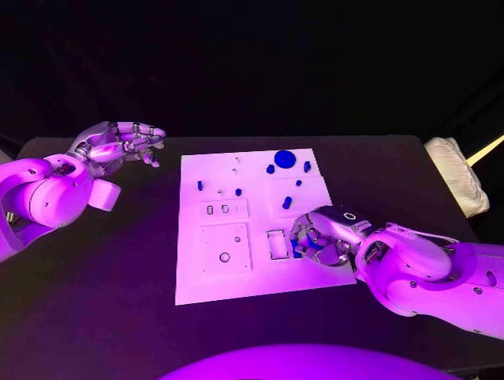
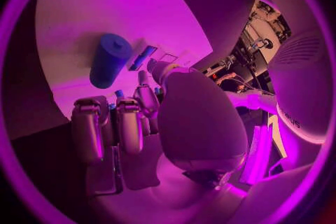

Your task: Assemble the parts on the task board

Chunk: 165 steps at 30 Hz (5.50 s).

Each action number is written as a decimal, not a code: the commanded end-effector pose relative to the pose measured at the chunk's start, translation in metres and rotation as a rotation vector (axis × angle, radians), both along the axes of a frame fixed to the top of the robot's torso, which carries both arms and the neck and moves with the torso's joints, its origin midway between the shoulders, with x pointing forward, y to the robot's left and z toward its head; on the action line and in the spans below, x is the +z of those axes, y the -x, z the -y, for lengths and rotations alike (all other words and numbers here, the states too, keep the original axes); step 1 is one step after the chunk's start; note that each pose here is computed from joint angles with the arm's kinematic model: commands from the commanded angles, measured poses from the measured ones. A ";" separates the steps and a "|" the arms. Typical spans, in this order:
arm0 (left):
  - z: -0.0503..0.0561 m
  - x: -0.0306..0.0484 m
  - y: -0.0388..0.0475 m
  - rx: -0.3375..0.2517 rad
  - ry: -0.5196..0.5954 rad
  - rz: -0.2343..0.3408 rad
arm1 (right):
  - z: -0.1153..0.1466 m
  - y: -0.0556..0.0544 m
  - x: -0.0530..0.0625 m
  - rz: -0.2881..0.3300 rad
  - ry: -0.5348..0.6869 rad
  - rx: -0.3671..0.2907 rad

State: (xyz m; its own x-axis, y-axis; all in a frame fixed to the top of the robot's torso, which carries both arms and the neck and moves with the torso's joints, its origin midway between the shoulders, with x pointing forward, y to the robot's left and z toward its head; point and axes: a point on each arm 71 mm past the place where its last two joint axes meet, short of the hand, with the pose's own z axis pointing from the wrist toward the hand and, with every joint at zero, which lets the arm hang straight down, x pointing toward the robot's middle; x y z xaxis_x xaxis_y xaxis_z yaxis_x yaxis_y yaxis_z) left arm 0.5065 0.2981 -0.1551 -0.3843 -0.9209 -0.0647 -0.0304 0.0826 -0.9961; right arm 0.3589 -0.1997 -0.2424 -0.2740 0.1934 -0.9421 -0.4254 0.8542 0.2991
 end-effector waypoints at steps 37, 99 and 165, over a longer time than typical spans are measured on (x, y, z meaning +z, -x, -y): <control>0.006 0.0010 -0.0004 -0.019 0.012 0.016 | 0.022 -0.021 0.037 -0.033 -0.146 -0.025; 0.006 -0.0042 0.0017 -0.029 0.009 0.004 | -0.013 -0.002 0.008 0.002 0.206 0.020; 0.005 -0.0052 0.0014 -0.031 0.004 -0.001 | -0.015 -0.003 0.009 0.014 0.179 0.013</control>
State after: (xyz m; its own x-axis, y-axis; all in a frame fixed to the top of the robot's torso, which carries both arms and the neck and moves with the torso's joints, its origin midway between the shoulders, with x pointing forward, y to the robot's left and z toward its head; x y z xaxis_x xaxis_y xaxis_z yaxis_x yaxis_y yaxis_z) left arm 0.5055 0.2953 -0.1611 -0.3971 -0.9156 -0.0637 -0.0357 0.0847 -0.9958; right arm 0.3619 -0.1844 -0.2344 -0.2756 0.0101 -0.9612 -0.4380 0.8888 0.1349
